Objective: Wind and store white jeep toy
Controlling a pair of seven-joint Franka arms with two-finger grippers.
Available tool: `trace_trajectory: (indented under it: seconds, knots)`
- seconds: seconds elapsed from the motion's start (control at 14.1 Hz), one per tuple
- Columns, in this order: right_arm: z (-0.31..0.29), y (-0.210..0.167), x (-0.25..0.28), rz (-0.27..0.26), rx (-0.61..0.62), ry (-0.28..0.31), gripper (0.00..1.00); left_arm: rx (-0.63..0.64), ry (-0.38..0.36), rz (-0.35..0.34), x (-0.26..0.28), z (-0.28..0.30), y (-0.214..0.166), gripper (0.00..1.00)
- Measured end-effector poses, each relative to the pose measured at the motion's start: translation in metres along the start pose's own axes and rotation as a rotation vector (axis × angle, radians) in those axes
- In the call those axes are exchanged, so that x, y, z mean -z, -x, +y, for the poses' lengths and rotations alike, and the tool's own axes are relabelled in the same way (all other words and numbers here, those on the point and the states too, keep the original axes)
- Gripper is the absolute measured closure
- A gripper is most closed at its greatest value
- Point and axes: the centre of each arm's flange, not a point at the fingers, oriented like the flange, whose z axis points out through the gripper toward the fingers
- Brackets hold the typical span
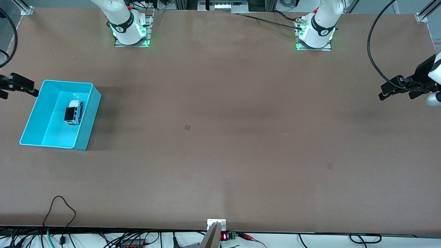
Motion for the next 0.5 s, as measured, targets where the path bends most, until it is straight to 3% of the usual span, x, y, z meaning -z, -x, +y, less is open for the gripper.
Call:
trace_trajectory:
  seconds: [0.21, 0.5]
  knots:
    - [-0.038, -0.006, 0.0, -0.001, 0.019, 0.008, 0.0, -0.042, 0.0, 0.0, 0.0, -0.001, 0.0, 0.0]
    - [-0.033, -0.005, 0.0, -0.003, 0.009, 0.009, 0.0, 0.0, 0.0, -0.001, 0.0, -0.001, 0.0, 0.0]
